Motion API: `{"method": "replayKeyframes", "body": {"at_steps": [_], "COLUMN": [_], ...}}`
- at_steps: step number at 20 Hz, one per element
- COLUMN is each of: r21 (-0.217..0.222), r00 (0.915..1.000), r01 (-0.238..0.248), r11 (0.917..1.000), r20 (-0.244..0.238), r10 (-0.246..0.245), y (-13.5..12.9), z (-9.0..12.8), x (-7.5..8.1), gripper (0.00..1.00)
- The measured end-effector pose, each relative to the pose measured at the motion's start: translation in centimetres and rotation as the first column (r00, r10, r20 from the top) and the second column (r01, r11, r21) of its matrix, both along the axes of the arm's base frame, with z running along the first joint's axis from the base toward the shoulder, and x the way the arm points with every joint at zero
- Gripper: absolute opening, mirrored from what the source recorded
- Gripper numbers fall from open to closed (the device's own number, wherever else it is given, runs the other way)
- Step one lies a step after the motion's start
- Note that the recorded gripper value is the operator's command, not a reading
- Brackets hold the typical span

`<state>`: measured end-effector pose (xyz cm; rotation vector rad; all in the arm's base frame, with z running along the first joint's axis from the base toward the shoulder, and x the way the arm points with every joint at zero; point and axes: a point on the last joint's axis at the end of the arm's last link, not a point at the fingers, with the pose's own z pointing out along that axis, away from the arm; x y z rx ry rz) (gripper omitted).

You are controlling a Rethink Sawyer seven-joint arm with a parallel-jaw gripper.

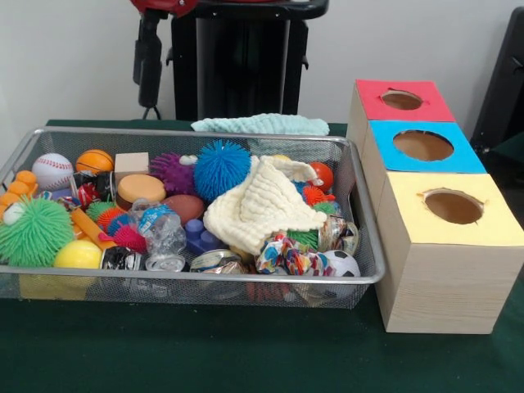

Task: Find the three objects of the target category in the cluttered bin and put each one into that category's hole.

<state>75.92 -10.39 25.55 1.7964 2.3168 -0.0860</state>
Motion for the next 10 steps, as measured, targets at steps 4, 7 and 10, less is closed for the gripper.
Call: {"method": "replayKeyframes", "body": {"at_steps": [4,7,10], "r21": [-0.007,-0.019,-0.045], "r00": [0.9996,0.9991,0.9981], "r01": [-0.017,-0.03,-0.051], "r11": [0.9998,0.9994,0.9977], "r20": [0.022,0.028,0.032], "r10": [0.017,0.031,0.052], "y": [-0.1,-0.3,-0.6], "z": [2.4,3.6,5.2], "x": [-0.7,-1.3,-2.2], "gripper": [1.0,1.0,1.0]}}
